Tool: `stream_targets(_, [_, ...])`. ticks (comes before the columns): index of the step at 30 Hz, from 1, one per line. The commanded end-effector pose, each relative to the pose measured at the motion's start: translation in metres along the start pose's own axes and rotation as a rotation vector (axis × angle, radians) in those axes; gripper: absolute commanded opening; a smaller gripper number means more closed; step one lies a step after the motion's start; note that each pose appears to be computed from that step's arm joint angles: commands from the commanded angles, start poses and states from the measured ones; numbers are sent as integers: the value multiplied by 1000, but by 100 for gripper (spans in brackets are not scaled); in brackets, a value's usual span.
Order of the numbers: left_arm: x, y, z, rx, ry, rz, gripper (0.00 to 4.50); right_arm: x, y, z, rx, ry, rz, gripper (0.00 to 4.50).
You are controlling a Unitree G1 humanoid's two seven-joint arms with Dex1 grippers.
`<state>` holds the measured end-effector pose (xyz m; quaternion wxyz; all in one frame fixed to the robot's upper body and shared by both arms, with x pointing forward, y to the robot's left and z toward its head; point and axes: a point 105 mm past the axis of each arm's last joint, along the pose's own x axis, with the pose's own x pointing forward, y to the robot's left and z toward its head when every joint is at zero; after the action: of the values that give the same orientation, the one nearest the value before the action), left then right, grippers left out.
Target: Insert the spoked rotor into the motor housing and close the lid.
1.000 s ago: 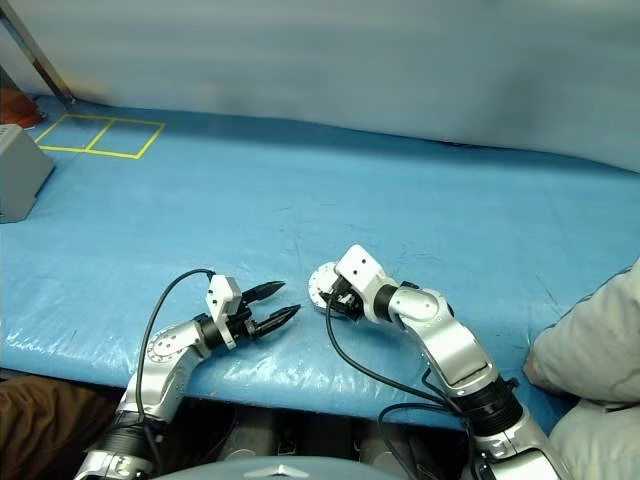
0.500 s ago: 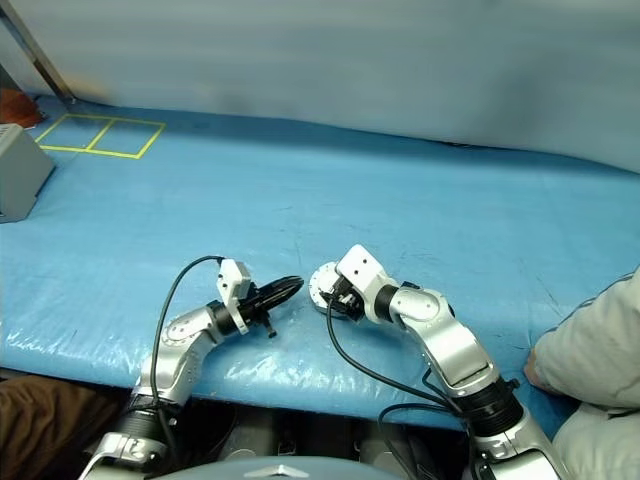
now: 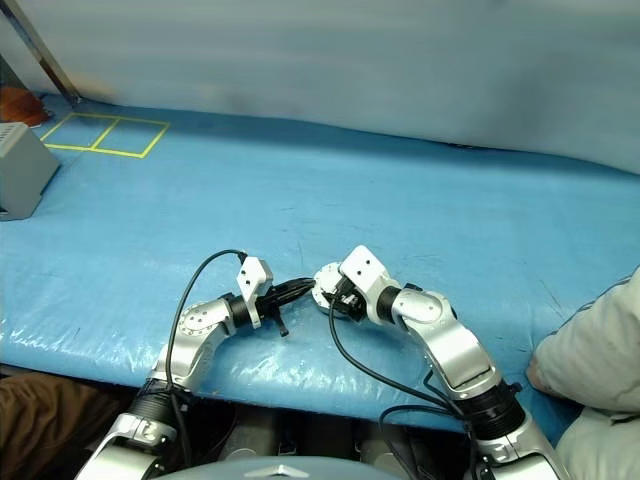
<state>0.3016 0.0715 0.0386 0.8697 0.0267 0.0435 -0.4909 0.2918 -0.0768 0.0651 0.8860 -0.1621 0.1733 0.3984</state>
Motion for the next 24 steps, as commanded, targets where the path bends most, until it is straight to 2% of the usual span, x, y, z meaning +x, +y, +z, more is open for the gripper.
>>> stream_targets(1, [7, -10, -3, -11, -3, -34, 3, -3, -7, -46, 76, 182, -54, 302])
stream_targets(12, [16, -26, 9, -71, -92, -97, 3, -1, -4, -46, 75, 180, -38, 302])
stream_targets(24, [18, -31, 0, -60, -26, -130, 3, 0, -2, -45, 79, 177, -30, 302])
